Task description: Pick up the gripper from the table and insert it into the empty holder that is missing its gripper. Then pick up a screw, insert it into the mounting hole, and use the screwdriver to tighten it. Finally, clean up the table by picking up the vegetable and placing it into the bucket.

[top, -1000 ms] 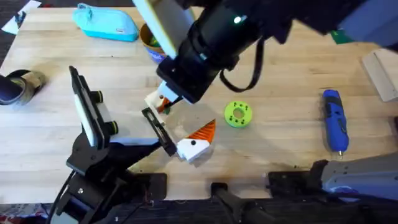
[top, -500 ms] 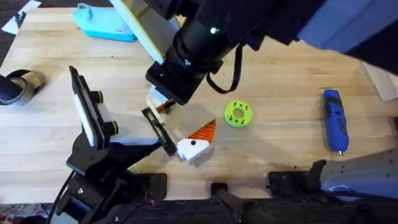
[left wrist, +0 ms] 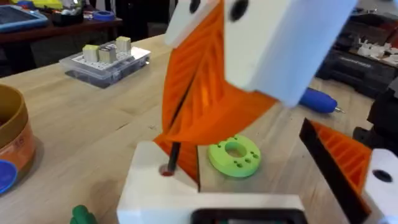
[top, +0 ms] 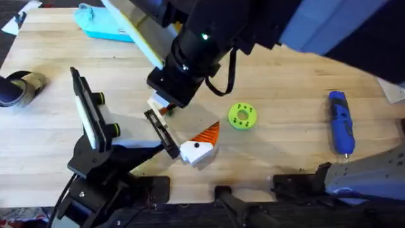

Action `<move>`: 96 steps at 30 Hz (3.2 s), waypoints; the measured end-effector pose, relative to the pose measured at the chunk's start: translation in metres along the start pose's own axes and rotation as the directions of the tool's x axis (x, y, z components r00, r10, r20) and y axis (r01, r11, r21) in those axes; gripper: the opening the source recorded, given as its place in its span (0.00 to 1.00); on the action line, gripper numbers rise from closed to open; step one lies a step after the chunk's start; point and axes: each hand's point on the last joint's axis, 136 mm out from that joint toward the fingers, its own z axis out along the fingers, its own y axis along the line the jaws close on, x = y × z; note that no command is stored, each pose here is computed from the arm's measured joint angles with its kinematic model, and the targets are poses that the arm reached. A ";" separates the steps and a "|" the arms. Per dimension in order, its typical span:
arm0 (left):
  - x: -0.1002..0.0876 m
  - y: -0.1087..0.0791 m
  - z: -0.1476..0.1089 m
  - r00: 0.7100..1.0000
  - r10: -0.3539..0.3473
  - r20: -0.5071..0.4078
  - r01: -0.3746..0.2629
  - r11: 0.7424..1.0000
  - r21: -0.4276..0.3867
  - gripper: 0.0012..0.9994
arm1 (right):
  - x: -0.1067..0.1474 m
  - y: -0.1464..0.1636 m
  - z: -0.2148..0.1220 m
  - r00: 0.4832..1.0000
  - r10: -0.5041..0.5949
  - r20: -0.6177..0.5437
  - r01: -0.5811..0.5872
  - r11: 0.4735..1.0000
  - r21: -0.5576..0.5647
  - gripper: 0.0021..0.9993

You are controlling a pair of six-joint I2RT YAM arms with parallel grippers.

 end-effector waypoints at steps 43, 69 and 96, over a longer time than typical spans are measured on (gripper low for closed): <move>0.000 0.000 0.000 1.000 -0.004 0.000 0.004 1.000 0.000 0.99 | -0.003 -0.004 0.013 1.000 -0.016 -0.011 0.016 1.000 0.019 0.00; 0.000 0.000 0.000 1.000 -0.004 0.000 0.004 1.000 0.000 0.99 | -0.002 0.000 0.014 0.999 -0.036 -0.016 0.035 0.999 -0.005 0.00; 0.000 0.000 0.000 1.000 -0.010 0.000 0.010 1.000 -0.003 0.99 | -0.003 -0.004 0.018 0.999 -0.050 -0.021 0.050 0.999 0.017 0.44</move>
